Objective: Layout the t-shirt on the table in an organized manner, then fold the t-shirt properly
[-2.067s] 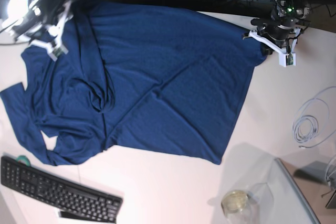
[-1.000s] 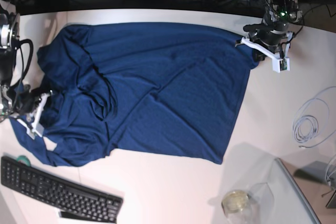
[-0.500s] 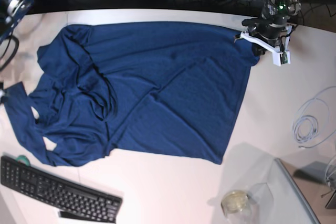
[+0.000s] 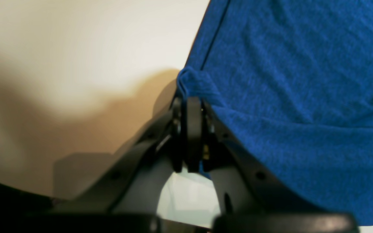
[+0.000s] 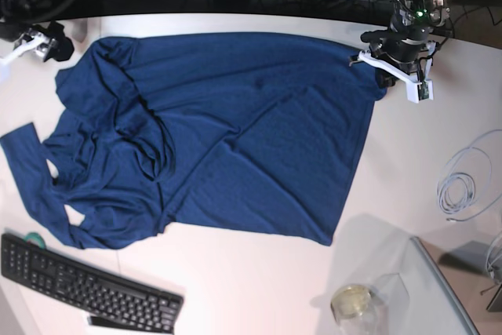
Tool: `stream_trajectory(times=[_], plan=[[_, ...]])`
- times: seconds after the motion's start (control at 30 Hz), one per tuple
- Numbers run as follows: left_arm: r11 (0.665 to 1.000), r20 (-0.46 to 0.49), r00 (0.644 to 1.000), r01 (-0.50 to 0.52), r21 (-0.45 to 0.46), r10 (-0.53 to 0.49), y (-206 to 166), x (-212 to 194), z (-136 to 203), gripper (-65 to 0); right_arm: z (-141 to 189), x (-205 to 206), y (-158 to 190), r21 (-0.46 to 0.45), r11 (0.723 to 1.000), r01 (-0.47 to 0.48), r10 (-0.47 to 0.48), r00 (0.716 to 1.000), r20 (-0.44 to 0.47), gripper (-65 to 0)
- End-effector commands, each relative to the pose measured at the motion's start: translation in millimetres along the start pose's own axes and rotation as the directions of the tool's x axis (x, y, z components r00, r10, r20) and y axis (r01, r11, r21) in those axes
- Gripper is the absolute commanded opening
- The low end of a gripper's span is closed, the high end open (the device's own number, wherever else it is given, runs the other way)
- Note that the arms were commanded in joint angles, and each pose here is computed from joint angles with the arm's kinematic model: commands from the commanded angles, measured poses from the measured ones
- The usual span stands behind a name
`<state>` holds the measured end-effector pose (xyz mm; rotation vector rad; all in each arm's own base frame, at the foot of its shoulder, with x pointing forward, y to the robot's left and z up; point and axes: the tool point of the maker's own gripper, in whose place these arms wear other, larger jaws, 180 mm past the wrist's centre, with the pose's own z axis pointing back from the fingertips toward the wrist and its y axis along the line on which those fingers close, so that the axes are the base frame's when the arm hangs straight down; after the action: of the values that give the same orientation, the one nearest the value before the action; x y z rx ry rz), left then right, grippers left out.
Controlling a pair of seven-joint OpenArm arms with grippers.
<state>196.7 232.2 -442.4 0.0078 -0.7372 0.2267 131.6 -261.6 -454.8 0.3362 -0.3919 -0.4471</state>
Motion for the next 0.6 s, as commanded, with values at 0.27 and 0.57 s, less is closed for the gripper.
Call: stream_trajectory(times=[0.27, 0.57], plan=[[1.000, 0.039, 0.999, 0.006, -0.003, -0.006, 0.8, 11.0, 2.2, -65.0, -40.2, -20.6, 14.2, 0.138, 0.982, 0.132, -0.126, 0.991, -0.055, -16.2], [1.000, 0.039, 0.999, 0.006, -0.003, -0.006, 0.8, 11.0, 2.2, -65.0, -58.9, -25.4, 21.8, 0.187, 0.966, 0.179, -0.168, 0.983, -0.073, -16.1]])
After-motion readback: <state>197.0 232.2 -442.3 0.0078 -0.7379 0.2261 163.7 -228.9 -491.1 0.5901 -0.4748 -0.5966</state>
